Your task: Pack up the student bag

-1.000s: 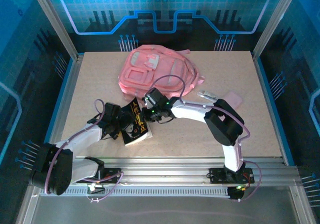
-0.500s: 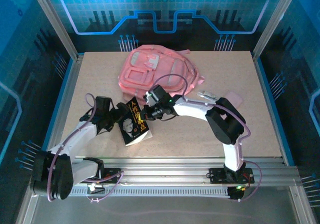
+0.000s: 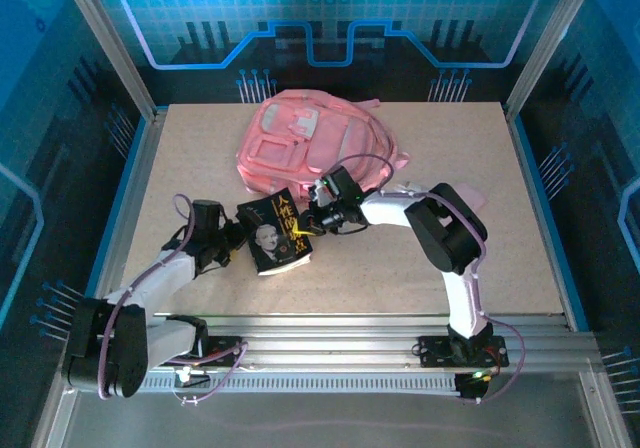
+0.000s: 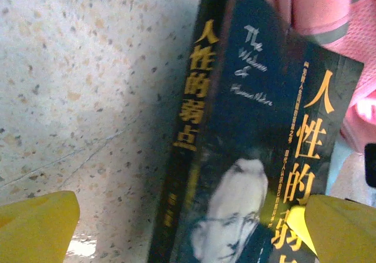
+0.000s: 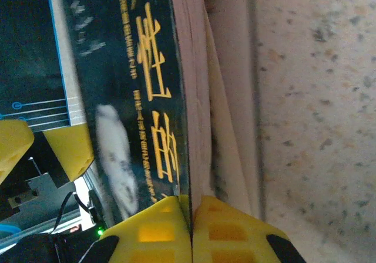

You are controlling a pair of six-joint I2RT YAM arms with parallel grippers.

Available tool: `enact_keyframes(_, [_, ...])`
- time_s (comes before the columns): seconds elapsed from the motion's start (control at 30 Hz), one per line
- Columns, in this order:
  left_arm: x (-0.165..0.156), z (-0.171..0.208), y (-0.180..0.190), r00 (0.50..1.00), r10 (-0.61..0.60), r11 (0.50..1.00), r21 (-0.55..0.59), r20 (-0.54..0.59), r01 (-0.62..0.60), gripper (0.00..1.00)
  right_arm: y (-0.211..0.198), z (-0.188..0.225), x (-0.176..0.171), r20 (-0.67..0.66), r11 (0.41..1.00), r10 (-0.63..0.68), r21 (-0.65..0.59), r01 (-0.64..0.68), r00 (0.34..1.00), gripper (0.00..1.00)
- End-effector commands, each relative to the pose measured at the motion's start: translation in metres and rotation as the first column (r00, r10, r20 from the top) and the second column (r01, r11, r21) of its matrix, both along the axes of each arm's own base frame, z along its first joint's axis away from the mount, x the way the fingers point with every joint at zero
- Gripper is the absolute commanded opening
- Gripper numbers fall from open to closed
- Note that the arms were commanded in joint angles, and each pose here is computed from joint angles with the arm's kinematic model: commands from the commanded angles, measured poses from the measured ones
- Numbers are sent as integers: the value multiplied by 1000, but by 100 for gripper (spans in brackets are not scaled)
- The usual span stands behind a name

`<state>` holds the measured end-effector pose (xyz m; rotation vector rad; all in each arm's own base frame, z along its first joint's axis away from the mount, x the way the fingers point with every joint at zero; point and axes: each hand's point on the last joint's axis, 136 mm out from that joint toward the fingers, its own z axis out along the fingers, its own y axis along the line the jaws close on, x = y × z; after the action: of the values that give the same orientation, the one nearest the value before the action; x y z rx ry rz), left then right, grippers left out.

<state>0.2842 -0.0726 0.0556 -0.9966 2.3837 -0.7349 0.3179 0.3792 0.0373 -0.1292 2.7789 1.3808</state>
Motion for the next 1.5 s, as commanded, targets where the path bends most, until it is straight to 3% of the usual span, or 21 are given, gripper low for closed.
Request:
enact_keyframes(0.0, [3,-6,-7,1000,-6,1000,-13,7,6,99,-16,-42,-5,-96,997,-52,-66,46,994,0])
enact_keyframes(0.13, [5,-14,-15,1000,-21,1000,-16,-1,21,99,-30,-62,-9,-121,989,-81,-133,64,989,0])
enact_keyframes(0.33, [18,-16,-40,996,-82,996,-28,19,83,93,-29,-61,-10,-117,990,-74,-128,58,990,0])
enact_keyframes(0.6, [26,-19,-47,996,-78,996,-41,32,79,33,-23,-44,-11,-96,994,-32,-111,22,995,0])
enact_keyframes(0.8, [33,11,-41,992,-39,999,-31,124,43,7,-16,-14,-11,-32,995,13,-101,-16,999,0])
enact_keyframes(0.87, [36,25,-38,988,-26,999,-24,151,30,0,-17,-3,-12,-21,994,28,-106,-31,999,14])
enact_keyframes(1.03, [46,74,-28,968,2,1000,25,251,-9,0,-31,37,-11,64,990,27,-139,-18,998,68])
enact_keyframes(1.2, [71,130,-15,918,95,993,26,385,-114,0,-46,77,-16,115,985,-16,-168,36,993,96])
enact_keyframes(1.47, [126,195,-11,798,227,971,-69,558,-228,0,-27,138,-21,112,983,-178,58,173,978,100])
